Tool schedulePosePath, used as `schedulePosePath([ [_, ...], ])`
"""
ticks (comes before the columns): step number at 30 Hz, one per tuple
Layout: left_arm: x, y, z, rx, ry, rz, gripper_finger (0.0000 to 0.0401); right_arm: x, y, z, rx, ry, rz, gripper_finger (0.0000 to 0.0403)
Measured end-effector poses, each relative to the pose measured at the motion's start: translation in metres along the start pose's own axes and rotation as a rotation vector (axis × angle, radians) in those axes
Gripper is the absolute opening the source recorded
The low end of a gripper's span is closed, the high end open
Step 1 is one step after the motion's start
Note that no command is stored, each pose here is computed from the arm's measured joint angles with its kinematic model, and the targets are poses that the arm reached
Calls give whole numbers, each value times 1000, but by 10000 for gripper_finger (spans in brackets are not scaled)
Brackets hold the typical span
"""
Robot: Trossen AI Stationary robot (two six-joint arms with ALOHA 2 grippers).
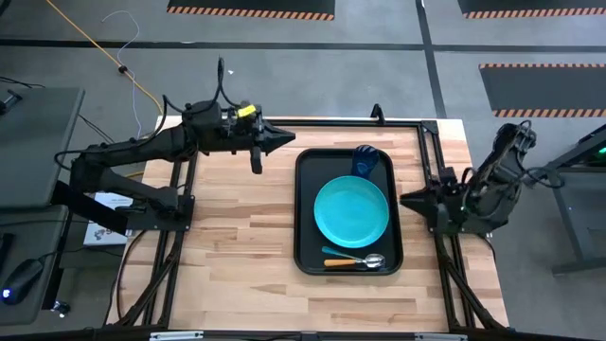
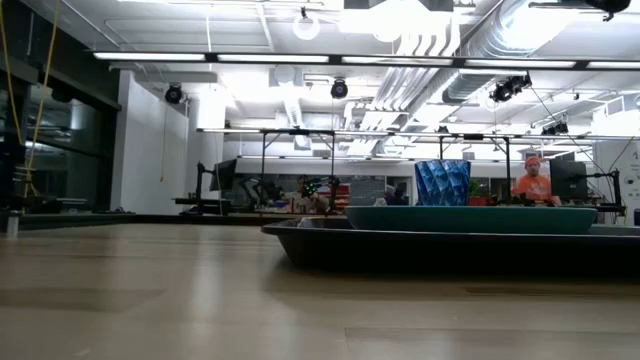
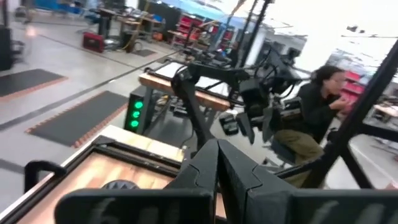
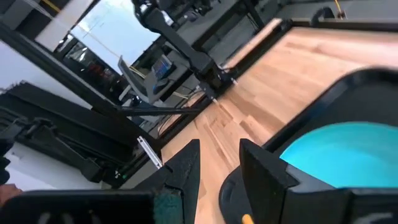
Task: Pick and place plate/cup/fork/spoon on tray
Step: Return to Home Position
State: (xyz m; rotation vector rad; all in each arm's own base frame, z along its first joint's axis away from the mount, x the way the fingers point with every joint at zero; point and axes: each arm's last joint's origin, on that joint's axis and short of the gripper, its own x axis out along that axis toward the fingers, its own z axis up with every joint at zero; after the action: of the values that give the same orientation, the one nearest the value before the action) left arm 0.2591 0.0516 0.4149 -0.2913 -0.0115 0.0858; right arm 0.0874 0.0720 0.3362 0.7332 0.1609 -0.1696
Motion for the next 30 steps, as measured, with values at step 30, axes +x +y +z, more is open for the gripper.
schedulePosePath([
  [30,-99,-7,-138,-74,-62,2,0,-23,-23,26,-105,-81,26,103],
])
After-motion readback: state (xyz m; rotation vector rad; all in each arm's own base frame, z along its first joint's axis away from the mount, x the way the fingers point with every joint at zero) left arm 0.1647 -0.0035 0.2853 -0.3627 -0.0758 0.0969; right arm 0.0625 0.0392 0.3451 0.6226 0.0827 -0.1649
